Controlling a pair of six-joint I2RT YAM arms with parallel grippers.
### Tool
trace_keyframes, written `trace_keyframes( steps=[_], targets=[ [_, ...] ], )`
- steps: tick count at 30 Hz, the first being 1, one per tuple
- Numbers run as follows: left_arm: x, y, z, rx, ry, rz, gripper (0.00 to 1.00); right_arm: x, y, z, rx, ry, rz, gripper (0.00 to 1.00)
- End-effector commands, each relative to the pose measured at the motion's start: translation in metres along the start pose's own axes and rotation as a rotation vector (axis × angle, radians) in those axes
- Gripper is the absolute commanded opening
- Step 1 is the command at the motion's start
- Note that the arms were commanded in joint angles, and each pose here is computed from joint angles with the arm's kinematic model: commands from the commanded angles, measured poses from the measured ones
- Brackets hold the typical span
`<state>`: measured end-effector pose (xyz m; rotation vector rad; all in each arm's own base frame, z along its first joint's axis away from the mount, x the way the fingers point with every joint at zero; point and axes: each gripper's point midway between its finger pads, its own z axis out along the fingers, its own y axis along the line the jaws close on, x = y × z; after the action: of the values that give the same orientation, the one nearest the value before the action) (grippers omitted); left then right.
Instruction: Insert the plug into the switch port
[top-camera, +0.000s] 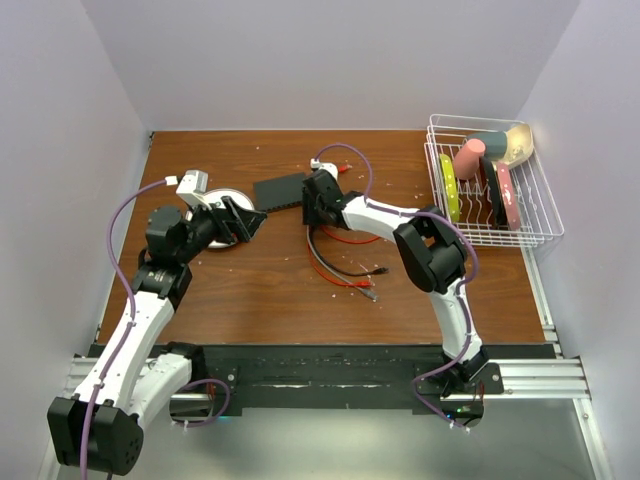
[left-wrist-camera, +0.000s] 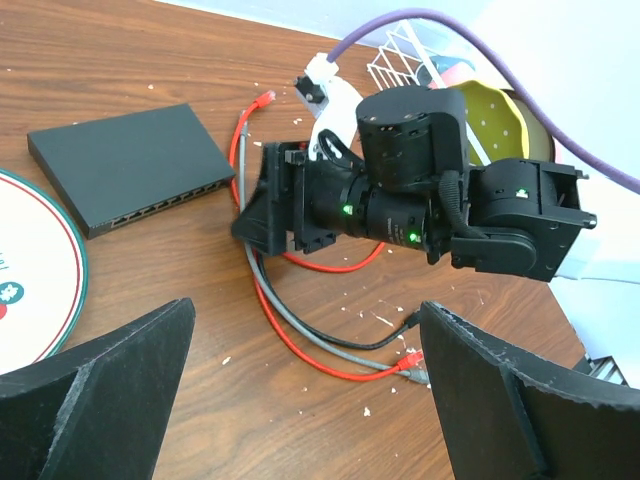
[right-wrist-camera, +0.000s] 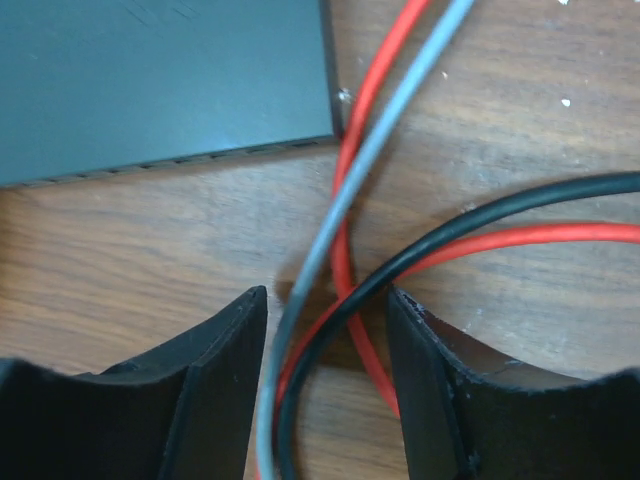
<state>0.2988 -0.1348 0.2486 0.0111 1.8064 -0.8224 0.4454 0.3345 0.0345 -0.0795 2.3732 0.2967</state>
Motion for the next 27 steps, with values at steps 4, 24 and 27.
trace_keyframes(
  steps=[4,24,27],
  targets=[
    [-0.011,-0.007,-0.001,0.032,-0.049,0.005,1.00,0.002,-0.006,0.003,0.055,0.012,-0.004,0.42],
    [-0.002,0.004,0.003,0.008,-0.042,0.004,1.00,0.000,-0.040,-0.147,-0.085,-0.079,-0.337,0.00],
    [0.000,0.004,0.005,0.013,-0.033,0.000,1.00,0.029,-0.044,-0.158,-0.105,-0.027,-0.374,0.17]
  ],
)
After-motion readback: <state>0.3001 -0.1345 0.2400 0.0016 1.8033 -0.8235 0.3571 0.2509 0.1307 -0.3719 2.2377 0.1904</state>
